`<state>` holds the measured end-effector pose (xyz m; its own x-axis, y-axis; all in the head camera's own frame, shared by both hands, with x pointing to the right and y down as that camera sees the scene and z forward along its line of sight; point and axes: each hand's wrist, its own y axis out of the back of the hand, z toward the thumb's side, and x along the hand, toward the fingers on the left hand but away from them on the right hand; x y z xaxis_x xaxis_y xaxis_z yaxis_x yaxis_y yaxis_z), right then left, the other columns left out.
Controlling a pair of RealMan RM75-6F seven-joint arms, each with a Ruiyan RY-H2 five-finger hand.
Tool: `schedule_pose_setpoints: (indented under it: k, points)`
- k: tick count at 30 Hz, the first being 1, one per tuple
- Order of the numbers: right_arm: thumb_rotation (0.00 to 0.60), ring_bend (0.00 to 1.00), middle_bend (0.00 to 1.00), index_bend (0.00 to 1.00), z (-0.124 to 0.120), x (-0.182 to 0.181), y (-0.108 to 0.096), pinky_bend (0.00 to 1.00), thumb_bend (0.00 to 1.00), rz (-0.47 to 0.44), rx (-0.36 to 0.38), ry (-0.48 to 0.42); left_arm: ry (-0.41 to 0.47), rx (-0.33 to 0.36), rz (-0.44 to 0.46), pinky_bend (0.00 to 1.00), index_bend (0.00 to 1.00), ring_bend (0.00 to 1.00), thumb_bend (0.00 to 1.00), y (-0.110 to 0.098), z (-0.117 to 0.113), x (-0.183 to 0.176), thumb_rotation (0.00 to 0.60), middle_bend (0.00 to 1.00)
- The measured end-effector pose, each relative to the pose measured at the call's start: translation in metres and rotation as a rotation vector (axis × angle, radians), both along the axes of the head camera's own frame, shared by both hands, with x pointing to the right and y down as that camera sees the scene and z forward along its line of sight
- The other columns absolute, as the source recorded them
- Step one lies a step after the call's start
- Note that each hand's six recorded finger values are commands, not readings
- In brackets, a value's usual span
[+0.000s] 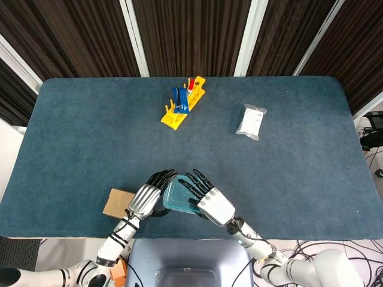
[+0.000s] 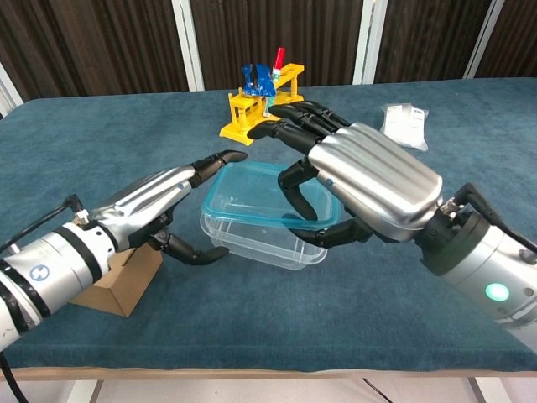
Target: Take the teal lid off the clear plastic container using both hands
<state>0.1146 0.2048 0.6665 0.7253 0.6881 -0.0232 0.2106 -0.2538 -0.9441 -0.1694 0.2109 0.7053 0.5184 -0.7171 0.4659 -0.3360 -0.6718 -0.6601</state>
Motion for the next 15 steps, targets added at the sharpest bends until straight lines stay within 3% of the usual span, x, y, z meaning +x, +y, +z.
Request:
schedule_pose_setpoints:
  k: [6,15]
  points:
    - [0.600,0.00,0.14,0.82,-0.010,0.016,-0.004,0.00,0.54,0.004,0.020,-0.001,-0.005,0.018,-0.015,0.09,0.00,0.00,0.29,-0.007,-0.002,-0.007,0.600,0.00]
    - [0.600,0.00,0.14,0.82,-0.016,0.051,-0.022,0.00,0.54,0.033,0.048,0.047,-0.083,0.011,-0.021,0.09,0.00,0.00,0.29,-0.015,0.003,-0.023,0.600,0.00]
